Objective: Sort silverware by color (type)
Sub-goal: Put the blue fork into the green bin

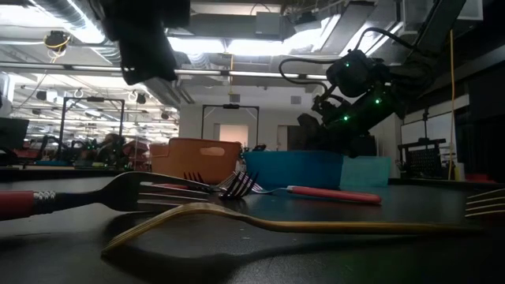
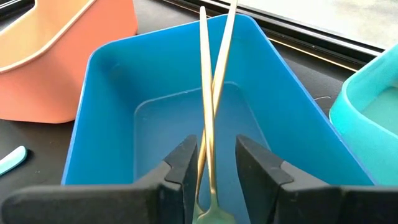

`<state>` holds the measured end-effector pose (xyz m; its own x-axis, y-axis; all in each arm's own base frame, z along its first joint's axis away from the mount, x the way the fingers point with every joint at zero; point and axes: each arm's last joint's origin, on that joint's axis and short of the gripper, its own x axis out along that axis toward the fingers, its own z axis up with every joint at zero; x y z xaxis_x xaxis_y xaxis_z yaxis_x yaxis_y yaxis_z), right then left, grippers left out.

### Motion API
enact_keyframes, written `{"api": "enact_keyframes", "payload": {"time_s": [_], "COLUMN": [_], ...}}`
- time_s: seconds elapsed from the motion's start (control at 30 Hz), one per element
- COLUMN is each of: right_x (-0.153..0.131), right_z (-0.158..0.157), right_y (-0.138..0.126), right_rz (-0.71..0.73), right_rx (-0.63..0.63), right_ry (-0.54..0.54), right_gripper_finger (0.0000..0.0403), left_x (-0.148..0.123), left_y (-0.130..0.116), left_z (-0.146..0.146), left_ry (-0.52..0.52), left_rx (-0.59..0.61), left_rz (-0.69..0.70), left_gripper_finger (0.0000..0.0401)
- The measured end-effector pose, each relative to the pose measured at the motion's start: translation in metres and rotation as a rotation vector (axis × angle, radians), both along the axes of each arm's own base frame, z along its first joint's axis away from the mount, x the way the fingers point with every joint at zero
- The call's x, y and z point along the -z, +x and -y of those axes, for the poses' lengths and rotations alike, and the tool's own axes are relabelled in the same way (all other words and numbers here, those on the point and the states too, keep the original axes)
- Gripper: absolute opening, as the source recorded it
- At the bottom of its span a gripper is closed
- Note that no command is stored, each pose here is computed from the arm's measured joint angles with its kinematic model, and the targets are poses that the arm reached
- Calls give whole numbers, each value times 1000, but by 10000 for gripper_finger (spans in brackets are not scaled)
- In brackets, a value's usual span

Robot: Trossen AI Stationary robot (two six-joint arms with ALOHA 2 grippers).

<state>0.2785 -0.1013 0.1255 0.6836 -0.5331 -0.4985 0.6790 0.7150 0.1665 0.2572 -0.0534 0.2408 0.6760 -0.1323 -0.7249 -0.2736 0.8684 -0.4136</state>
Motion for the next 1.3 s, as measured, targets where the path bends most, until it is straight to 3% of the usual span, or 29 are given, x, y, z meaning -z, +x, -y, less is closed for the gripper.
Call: {"api": "enact_keyframes", "payload": {"time_s": [0.43, 0.7, 0.93, 1.13, 1.3], "right_x": [0, 0, 0, 0, 0], "right_z": [0, 0, 0, 0, 0], "right_y": [0, 0, 0, 0, 0], "right_rz": [0, 0, 0, 0, 0], "right_rx": [0, 0, 0, 0, 0], "right_ry": [0, 0, 0, 0, 0], "right_gripper_finger": [99, 99, 99, 99, 99], "left_x": [0, 2, 11, 15, 27], "left_y": [-7, -18, -43, -59, -70], "left_z": [26, 49, 72, 86, 96], "left_ry": [-189, -242, -151, -31, -17], "left_rx": [-106, 43, 133, 159, 216], "left_rz": [-46, -127, -268, -296, -299], "left_gripper_finger": [73, 73, 73, 73, 73]}}
